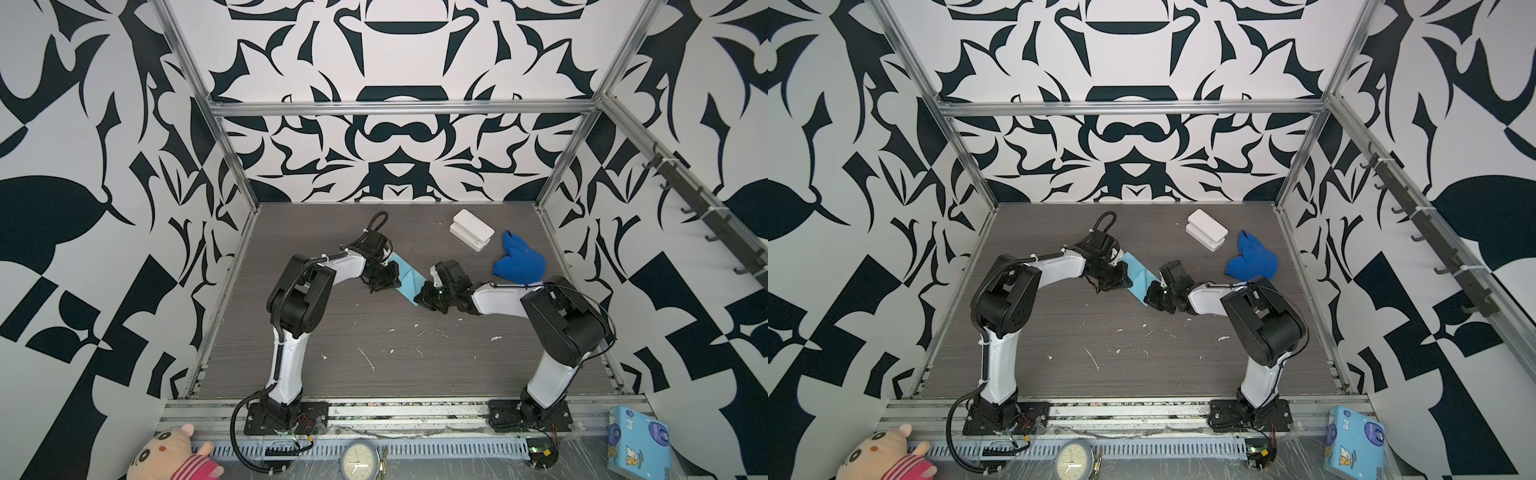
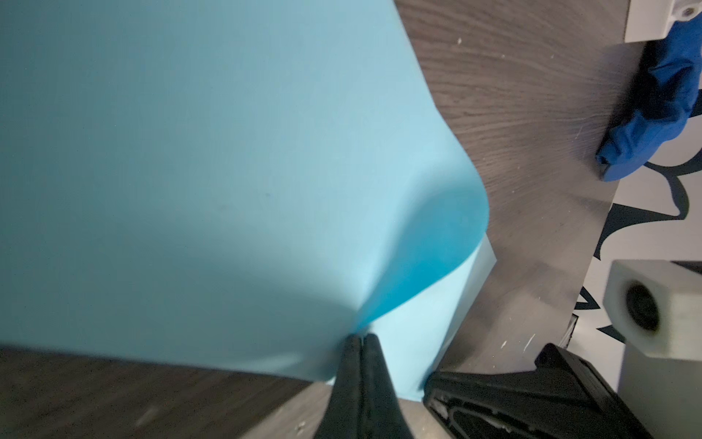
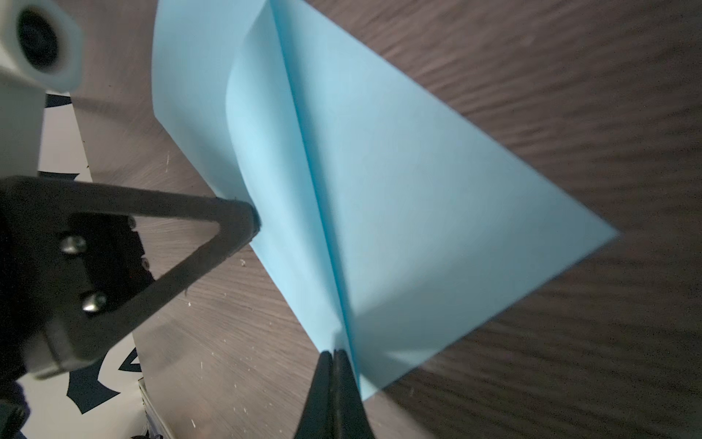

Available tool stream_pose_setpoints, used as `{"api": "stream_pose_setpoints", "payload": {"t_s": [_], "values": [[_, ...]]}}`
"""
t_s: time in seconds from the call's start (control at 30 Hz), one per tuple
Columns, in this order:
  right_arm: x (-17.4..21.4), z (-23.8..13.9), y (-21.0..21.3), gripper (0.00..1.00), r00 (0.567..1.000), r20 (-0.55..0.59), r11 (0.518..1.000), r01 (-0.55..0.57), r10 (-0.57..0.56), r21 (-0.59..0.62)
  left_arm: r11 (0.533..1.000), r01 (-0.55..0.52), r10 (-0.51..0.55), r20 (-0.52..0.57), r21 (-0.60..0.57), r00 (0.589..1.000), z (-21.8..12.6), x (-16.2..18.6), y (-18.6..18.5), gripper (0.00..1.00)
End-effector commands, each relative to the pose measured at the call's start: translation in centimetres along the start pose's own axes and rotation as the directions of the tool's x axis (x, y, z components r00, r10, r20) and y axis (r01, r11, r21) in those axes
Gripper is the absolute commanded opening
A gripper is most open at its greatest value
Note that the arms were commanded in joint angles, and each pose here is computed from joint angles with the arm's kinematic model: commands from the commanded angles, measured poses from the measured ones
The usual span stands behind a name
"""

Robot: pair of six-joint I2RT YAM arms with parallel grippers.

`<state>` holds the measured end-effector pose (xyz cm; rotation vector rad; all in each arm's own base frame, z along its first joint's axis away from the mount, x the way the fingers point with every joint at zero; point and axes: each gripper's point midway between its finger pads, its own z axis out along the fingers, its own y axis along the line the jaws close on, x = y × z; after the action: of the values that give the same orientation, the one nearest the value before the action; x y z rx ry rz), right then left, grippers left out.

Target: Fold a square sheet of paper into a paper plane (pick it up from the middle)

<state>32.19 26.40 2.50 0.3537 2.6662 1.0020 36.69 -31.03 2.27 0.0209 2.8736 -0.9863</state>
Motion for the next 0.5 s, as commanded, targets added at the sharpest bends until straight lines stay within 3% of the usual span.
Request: {"api": "stream_pose_setpoints", "payload": {"t_s": [0.0, 0.23, 0.47], "values": [[0.5, -0.6, -0.5, 0.0, 1.0, -0.011, 1.0, 0.003, -0.003, 0.013, 0.992, 0.041, -0.048, -0.051, -0.123, 0.998, 1.0, 1.8, 3.3, 0.0], [1.2, -1.3, -0.6, 0.0, 0.999, -0.033, 1.0, 0.017, -0.016, 0.017, 0.992, 0.039, -0.046, -0.05, -0.121, 0.998, 1.1, 1.7, 3.3, 0.0], [-2.2, -3.1, 4.5, 0.0, 0.973, 0.042, 0.971, 0.23, -0.228, -0.062, 0.994, 0.005, -0.012, -0.055, -0.112, 0.998, 1.3, 1.6, 3.2, 0.0]]}}
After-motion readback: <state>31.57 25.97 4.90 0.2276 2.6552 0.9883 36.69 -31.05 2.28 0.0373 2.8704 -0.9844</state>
